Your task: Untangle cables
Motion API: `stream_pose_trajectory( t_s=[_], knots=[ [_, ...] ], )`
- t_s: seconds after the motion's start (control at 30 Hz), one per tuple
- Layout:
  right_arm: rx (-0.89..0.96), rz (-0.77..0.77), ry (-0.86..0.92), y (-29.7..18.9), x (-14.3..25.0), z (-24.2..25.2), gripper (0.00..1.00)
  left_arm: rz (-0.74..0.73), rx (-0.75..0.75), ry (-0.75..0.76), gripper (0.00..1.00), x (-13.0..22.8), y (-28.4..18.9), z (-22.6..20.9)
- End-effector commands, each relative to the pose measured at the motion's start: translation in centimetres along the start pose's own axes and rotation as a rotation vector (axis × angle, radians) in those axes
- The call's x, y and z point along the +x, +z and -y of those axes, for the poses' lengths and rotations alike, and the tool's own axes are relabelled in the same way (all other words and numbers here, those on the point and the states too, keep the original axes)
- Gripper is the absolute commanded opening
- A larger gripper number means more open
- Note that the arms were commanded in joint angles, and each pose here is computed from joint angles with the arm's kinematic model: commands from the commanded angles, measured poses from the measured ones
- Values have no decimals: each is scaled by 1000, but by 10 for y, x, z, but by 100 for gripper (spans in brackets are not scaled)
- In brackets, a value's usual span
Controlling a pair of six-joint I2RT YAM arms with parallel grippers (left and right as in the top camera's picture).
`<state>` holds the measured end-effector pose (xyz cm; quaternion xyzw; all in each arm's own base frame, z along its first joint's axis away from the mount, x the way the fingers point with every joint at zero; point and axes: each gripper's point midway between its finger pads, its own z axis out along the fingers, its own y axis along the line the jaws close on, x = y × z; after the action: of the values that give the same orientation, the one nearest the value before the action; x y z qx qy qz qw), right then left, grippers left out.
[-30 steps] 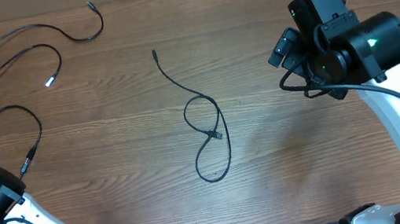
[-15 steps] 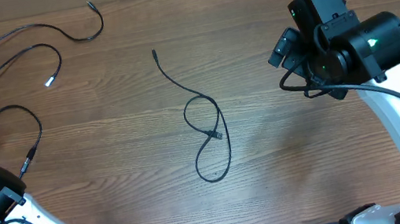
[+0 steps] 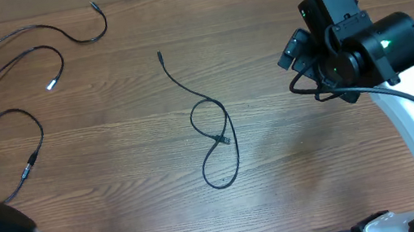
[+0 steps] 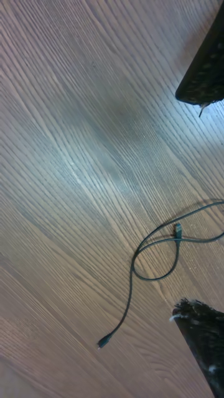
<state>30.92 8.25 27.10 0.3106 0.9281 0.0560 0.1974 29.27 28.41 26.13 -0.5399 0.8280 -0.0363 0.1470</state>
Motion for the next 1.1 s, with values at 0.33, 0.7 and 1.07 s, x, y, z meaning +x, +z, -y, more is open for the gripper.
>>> stream_pose_trajectory(
  t_s=[0.33, 0.7, 1.07],
  knots=[
    [10, 12, -11, 1, -1, 1, 100, -225, -317, -176, 100, 106, 77, -61],
    [10, 12, -11, 1, -1, 1, 100, -166, -261, -177, 100, 124, 184, -79],
    [10, 12, -11, 1, -1, 1, 100, 65, -233, -117, 98, 71, 194, -74]
  ],
)
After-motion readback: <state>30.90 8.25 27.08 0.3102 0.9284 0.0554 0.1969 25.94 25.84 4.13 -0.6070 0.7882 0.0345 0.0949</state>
